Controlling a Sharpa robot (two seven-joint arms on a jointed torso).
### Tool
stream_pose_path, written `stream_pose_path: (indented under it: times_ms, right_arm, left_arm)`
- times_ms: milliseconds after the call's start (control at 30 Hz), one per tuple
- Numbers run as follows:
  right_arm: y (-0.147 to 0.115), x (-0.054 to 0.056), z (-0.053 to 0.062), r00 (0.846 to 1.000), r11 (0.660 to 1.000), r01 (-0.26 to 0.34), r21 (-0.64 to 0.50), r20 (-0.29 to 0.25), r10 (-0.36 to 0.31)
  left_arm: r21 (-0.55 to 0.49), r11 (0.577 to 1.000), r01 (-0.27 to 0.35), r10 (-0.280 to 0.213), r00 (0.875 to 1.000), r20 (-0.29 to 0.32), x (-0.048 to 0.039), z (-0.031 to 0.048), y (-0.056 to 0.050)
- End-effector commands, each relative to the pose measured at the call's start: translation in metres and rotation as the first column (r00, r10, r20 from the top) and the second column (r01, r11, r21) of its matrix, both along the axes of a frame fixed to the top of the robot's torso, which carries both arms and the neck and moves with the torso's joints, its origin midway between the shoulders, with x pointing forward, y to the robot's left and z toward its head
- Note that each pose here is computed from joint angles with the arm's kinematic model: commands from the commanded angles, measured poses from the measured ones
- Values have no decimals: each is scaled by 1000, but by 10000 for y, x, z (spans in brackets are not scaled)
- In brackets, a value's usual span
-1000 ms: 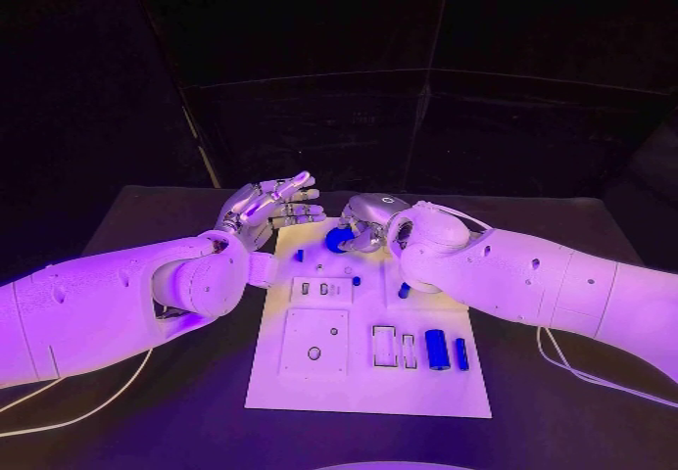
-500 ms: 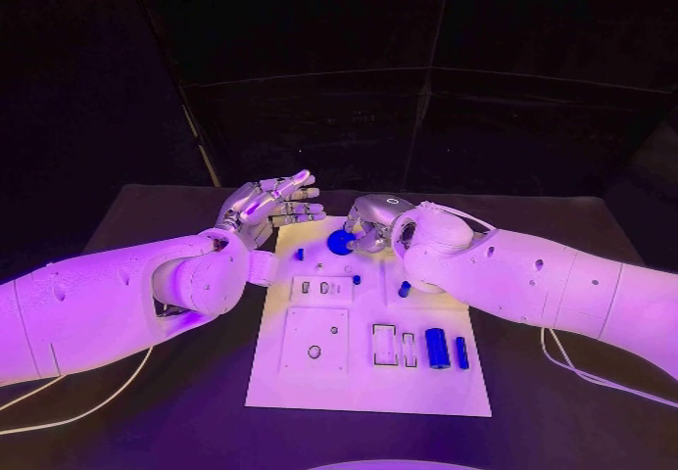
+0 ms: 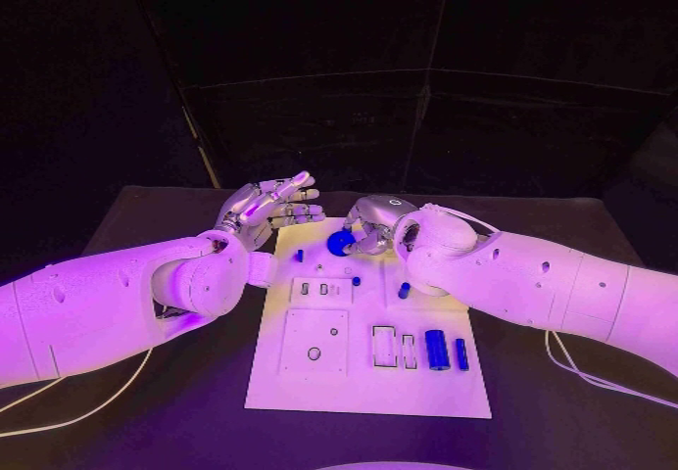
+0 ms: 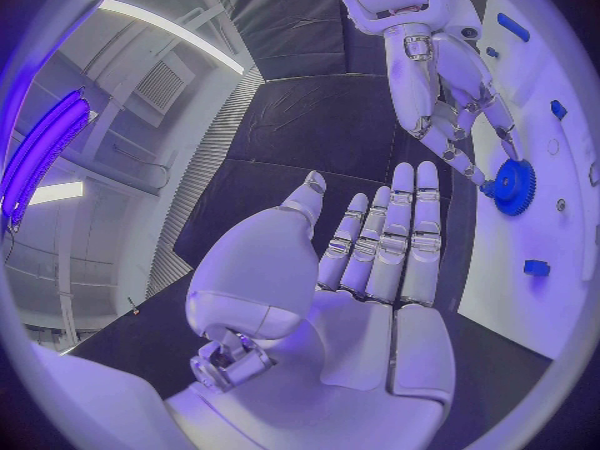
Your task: Assemble the parts on the task board
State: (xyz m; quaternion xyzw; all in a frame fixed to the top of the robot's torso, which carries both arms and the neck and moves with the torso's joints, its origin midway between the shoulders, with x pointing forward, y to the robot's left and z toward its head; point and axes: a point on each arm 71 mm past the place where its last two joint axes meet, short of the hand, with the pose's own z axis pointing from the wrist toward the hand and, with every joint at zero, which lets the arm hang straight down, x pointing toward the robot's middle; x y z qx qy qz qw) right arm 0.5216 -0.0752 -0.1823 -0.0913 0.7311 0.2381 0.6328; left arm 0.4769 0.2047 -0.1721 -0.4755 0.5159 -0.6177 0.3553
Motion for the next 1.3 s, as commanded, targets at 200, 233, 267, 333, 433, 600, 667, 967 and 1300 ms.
stream_pose_path:
  times_ms: [200,233,267,333,433,600,667,967,1300]
  right_arm:
    - [-438,-104,158,1000,976,-10,216,16,6]
    - [-529,-114,171,1000,972,-9,236,5,8]
    - [-619,-124,182,1000,967,-12,253,-5,13]
    - [-798,-138,194,999,960,-17,279,-22,24]
    - [-1009,-147,203,999,952,-20,304,-36,32]
    - [-1314,-157,215,998,941,-20,337,-42,37]
    - [-1410,-153,214,999,940,-14,340,-41,30]
    - [-1779,-31,147,999,947,27,319,-50,-11]
    - [-1948,91,27,996,956,58,286,-86,-34]
  left_arm:
    - [-3,1000,1,-1,1000,12,10,18,49]
    - [-2,1000,-1,1,1000,12,11,19,57]
    - [-2,1000,-2,2,1000,12,13,19,65]
    - [-1,1000,-5,5,1000,13,16,20,78]
    - [-1,1000,-7,7,1000,14,21,20,89]
    - [-1,1000,-7,7,1000,15,32,17,92]
    - [-1,1000,-7,7,1000,14,36,14,93]
    - [-3,1000,2,-2,1000,13,49,6,62]
    - [-2,1000,0,0,1000,11,61,-6,69]
